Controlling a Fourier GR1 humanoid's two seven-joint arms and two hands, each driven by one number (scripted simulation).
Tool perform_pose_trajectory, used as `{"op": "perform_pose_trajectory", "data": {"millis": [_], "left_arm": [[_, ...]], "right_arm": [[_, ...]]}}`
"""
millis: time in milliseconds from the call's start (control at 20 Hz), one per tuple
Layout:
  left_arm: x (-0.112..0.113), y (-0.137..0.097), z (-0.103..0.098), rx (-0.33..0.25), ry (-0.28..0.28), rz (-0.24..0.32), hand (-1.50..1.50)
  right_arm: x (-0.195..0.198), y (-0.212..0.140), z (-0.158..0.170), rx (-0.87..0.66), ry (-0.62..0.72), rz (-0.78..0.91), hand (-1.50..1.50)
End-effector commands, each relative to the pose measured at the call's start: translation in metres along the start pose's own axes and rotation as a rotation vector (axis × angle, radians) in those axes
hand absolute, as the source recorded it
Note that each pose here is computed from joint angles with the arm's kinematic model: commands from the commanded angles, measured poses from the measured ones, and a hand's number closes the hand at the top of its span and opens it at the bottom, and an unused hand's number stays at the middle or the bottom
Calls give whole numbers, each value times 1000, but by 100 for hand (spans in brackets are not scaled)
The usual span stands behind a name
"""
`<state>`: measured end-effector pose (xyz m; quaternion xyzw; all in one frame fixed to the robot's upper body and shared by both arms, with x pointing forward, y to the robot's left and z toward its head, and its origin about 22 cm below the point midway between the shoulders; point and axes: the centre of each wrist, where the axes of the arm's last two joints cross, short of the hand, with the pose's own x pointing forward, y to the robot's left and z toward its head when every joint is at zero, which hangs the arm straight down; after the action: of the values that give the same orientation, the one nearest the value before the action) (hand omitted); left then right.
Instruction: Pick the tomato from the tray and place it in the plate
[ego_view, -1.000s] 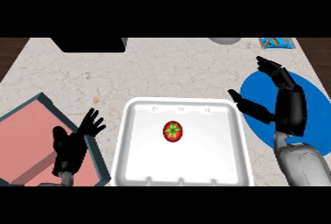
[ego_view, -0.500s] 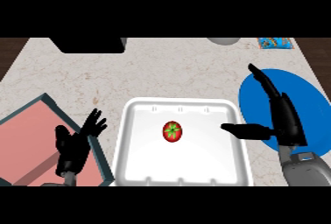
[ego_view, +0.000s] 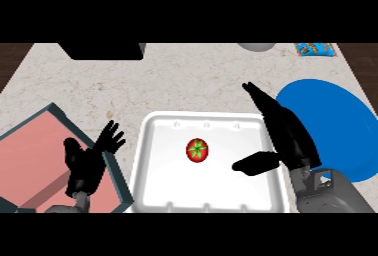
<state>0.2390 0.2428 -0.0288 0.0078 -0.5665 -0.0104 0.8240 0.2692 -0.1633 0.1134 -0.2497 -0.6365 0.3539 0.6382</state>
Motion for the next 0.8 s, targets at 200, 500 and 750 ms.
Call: {"op": "perform_pose_trajectory", "data": {"millis": [200, 500, 750], "left_arm": [[-7, -21, 0, 4, 16, 11, 0], [-12, -7, 3, 10, 15, 18, 0], [-25, -22, -3, 4, 21, 28, 0]], "right_arm": [[45, 25, -11, 58, 70, 84, -150], [53, 71, -8, 136, 148, 120, -150], [47, 92, -8, 182, 137, 82, -150]]}}
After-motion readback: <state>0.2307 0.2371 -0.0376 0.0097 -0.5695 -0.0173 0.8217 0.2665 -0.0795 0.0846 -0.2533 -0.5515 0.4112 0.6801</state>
